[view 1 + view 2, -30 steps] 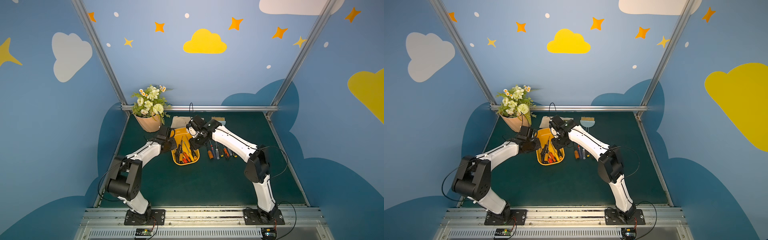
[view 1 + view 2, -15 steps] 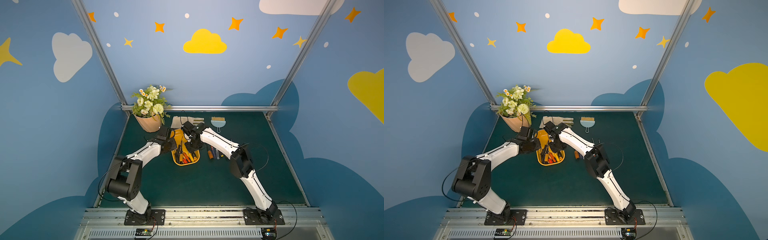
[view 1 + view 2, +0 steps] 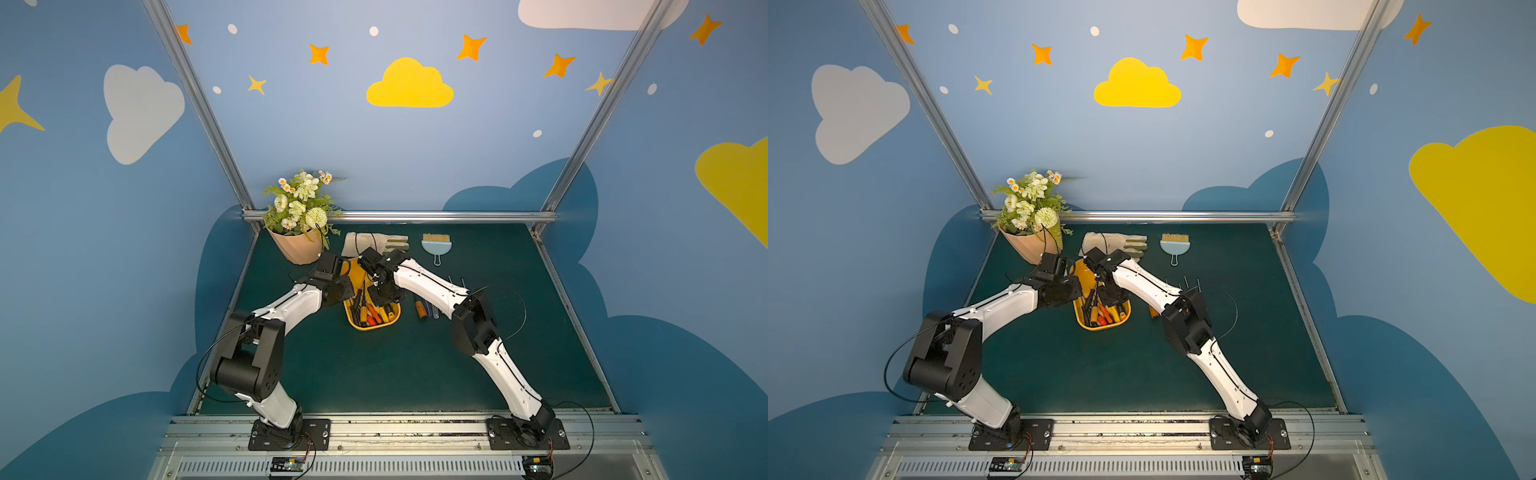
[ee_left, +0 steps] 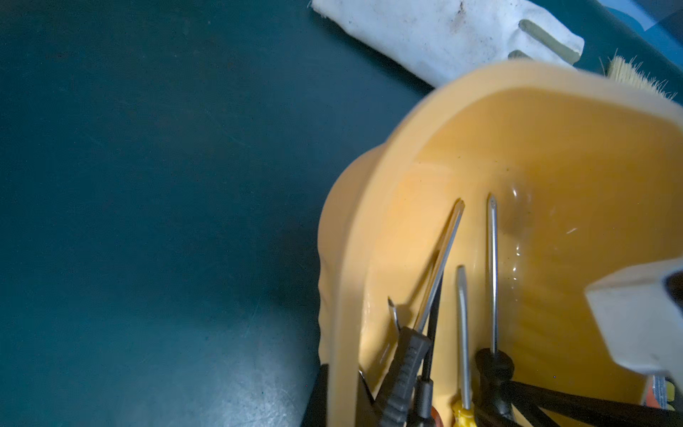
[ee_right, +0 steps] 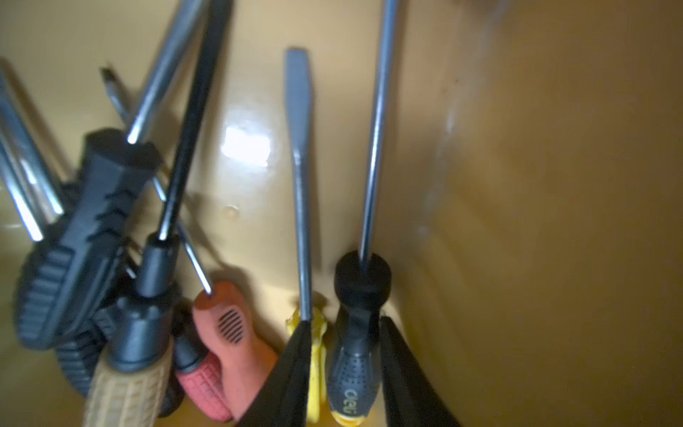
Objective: Take out the screwdriver from the storage box
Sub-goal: Pick up the screwdriver from the storage box, then place the screwdriver at the center of the board, then pick up the screwdriver from the storage box, then place the screwdriver at the center of the board.
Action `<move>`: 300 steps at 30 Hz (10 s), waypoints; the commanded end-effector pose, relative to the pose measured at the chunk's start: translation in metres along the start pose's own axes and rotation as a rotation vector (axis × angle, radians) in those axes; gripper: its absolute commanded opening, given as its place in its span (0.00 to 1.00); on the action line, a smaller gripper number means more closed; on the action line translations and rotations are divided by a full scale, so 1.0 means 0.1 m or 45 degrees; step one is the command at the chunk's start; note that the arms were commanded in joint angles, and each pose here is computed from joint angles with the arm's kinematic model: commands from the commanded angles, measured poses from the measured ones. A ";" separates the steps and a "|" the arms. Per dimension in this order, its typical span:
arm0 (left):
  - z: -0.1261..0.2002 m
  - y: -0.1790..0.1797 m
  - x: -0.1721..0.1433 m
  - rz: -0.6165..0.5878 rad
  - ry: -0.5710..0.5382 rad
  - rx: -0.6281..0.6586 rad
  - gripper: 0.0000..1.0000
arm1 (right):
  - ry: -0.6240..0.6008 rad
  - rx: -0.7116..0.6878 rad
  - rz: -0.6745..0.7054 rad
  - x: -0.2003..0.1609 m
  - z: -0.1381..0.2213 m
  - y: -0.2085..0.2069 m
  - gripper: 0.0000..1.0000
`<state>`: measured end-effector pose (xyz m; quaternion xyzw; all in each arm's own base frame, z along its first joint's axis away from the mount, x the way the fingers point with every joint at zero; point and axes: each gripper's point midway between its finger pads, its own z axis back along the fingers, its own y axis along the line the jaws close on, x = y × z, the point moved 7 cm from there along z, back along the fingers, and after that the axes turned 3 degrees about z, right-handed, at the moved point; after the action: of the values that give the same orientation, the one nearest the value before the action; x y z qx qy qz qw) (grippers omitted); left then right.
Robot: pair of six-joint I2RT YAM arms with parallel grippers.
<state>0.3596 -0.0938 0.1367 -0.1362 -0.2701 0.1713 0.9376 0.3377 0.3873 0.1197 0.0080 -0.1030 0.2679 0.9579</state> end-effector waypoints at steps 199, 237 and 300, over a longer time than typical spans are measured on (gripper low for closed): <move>0.07 0.02 0.17 0.003 -0.037 -0.030 0.02 | -0.341 0.169 0.007 -0.16 1.13 -0.58 0.00; 0.12 0.01 0.16 0.010 -0.016 -0.041 0.02 | 0.436 -0.166 -0.411 -1.14 -0.17 -2.78 0.00; 0.17 -0.04 0.16 0.006 -0.018 -0.082 0.02 | 0.299 -0.143 -0.448 -1.01 0.25 -2.59 0.26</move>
<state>0.3561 -0.0834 0.1324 -0.1337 -0.2469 0.1684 0.9449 0.3852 0.1159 0.1070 -0.0567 0.0238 0.0969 0.9934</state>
